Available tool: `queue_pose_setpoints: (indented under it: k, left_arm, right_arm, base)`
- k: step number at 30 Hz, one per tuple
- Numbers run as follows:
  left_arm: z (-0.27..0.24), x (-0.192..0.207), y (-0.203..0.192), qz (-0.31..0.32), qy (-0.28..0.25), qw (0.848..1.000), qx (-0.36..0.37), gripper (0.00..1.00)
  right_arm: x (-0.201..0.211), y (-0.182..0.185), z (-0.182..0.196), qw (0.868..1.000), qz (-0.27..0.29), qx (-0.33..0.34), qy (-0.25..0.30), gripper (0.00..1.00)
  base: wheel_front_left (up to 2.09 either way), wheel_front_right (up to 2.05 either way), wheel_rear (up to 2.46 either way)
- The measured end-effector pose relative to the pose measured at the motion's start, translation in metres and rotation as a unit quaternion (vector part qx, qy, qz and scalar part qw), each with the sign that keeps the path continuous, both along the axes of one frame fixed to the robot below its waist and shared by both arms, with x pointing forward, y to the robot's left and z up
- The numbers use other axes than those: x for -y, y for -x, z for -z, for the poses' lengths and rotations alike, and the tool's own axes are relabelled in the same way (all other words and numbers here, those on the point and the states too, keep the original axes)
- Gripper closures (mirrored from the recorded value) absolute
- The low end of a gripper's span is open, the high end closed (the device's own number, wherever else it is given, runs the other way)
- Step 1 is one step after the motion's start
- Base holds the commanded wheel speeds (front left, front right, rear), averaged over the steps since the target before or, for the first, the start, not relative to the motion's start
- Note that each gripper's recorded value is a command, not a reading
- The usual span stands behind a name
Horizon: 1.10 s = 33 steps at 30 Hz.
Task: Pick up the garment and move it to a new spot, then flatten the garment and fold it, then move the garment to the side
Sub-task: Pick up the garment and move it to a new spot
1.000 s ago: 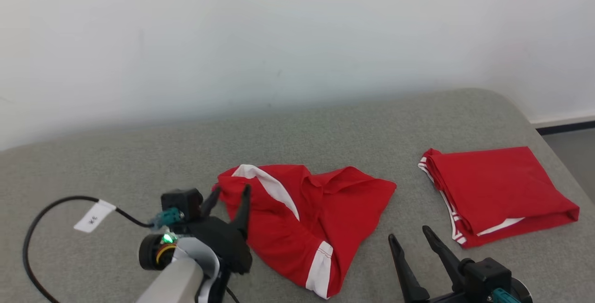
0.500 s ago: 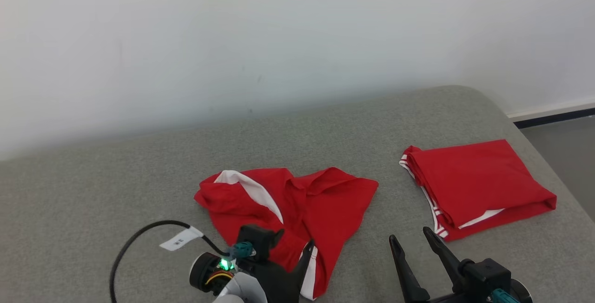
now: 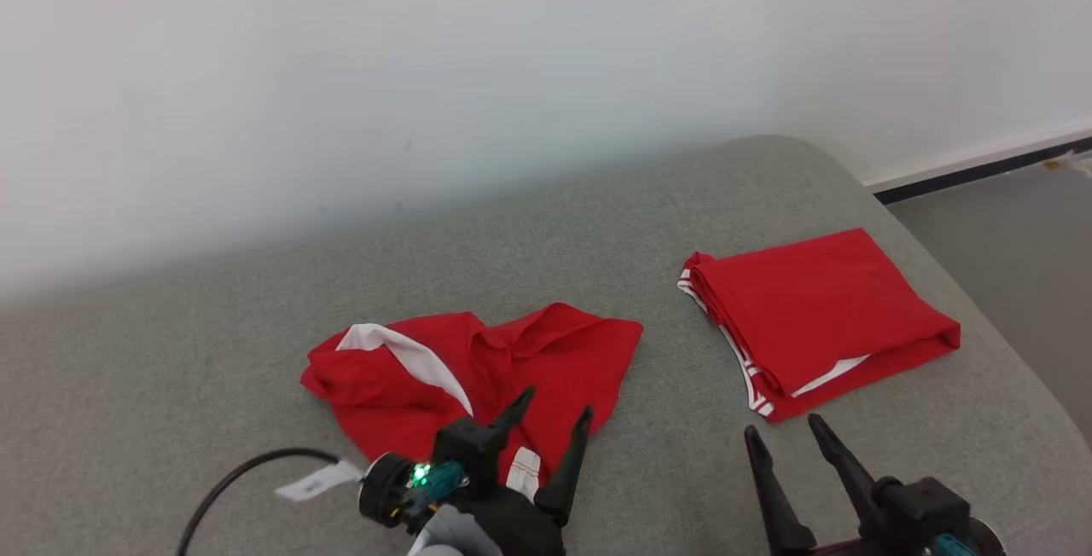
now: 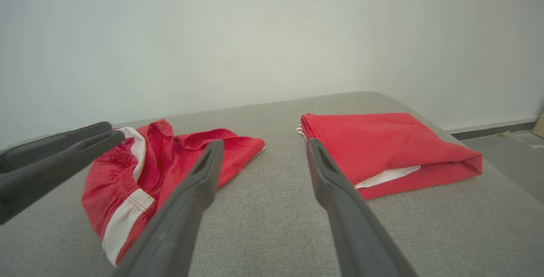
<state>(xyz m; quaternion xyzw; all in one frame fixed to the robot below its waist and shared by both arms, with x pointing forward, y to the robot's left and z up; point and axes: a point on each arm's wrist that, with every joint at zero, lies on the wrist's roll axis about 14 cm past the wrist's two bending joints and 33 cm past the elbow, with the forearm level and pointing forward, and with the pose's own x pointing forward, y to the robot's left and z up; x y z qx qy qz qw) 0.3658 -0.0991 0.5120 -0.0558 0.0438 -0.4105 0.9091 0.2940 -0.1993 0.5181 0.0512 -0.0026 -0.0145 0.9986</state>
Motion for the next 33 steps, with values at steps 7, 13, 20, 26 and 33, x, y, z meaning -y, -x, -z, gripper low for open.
queue_pose_setpoints:
  k: [7,13,20,26,33]
  left_arm:
    - [-0.04,-0.068,-0.011,-0.115,0.076,0.989,0.053,0.0]
    - [-0.048,-0.145,0.007,-0.224,0.104,0.966,0.079,0.0]
    - [-0.041,-0.208,0.032,-0.301,0.105,0.944,0.087,0.0]
    - [-0.025,-0.255,0.056,-0.353,0.08,0.928,0.087,0.0]
    - [-0.004,-0.285,0.08,-0.386,0.048,0.918,0.072,0.0]
  right_arm:
    - [0.003,-0.001,0.001,1.0,0.001,0.006,-0.001,0.0]
    - [-0.005,-0.007,0.005,1.0,-0.015,0.006,0.0,0.0]
    - [-0.015,-0.014,0.004,0.999,-0.035,0.02,0.0,0.0]
    - [-0.022,-0.018,0.008,0.998,-0.049,0.027,0.0,0.0]
    - [-0.036,-0.021,0.014,0.997,-0.073,0.019,0.008,0.0]
  base:
    - [0.0,0.0,0.0]
    - [0.0,0.0,0.0]
    - [0.0,0.0,0.0]
    - [0.0,0.0,0.0]
    - [0.0,0.0,0.0]
